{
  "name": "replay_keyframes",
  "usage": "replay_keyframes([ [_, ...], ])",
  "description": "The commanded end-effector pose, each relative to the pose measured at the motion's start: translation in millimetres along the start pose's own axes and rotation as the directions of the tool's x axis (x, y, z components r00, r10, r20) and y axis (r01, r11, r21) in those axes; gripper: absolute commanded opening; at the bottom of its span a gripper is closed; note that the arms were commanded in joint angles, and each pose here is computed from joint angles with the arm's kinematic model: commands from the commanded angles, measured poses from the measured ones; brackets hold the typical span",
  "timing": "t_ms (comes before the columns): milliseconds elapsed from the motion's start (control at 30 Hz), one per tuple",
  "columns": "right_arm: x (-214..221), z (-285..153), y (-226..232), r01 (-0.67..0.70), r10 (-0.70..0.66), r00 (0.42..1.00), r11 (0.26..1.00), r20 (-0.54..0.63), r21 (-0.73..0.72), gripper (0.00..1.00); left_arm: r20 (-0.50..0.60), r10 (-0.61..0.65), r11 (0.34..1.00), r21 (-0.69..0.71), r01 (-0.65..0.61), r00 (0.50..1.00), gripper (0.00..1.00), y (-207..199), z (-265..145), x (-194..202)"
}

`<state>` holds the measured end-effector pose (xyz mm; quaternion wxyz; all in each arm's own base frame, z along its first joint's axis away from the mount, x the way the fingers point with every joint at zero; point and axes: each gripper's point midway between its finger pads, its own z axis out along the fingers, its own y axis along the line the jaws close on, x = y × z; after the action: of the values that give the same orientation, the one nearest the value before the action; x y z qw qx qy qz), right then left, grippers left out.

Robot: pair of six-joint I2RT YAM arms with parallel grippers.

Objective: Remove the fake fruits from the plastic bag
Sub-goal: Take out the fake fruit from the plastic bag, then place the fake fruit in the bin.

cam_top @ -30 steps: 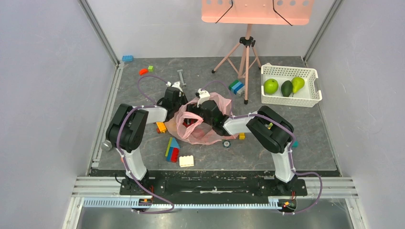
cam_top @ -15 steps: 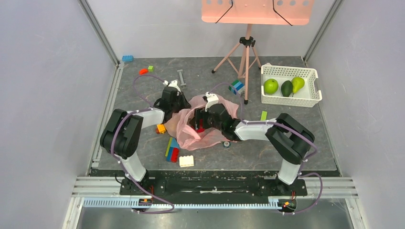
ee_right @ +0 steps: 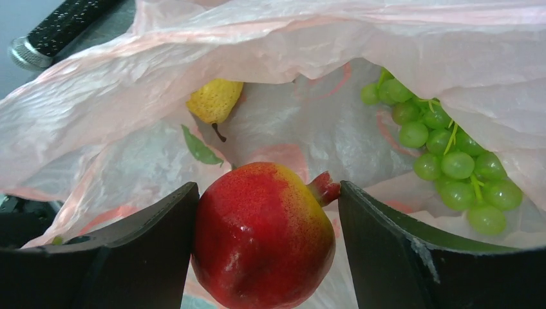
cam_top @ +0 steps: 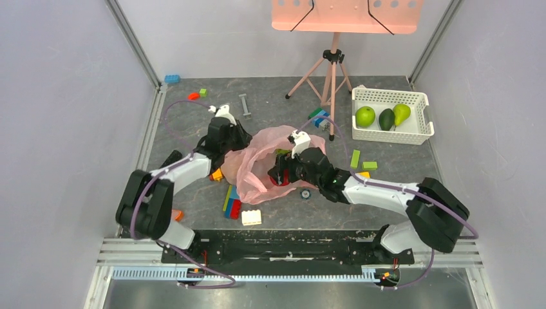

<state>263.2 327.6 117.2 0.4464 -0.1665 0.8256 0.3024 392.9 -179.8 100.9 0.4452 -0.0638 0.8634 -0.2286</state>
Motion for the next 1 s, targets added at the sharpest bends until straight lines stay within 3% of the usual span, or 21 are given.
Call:
replay_keyframes([
  [0,-13.8,-19.9,12.9,0.031,-0.029,0.999,0.998,0.029,-0.058,0.67,0.110,-0.038,0.999,0.001,0.039,0.993,0.28,-5.4,-29.6,-21.9],
  [300,-41.3,-58.4,30.2,0.058,-0.049,0.996,0.991,0.075,-0.124,0.67,0.155,-0.064,0.997,-0.035,0.070,0.986,0.35,-3.6,-91.5,-30.1],
  [600,-68.6,-80.7,30.6,0.102,-0.091,0.989,0.991,0.118,-0.089,0.68,0.171,0.000,1.000,-0.012,0.002,0.985,0.40,-14.3,-149.6,-43.6],
  [967,-116.7,-92.2,44.6,0.167,-0.153,0.975,0.983,0.160,-0.077,0.70,0.051,0.175,0.985,0.003,-0.175,0.983,0.43,-11.0,-187.1,-21.4],
])
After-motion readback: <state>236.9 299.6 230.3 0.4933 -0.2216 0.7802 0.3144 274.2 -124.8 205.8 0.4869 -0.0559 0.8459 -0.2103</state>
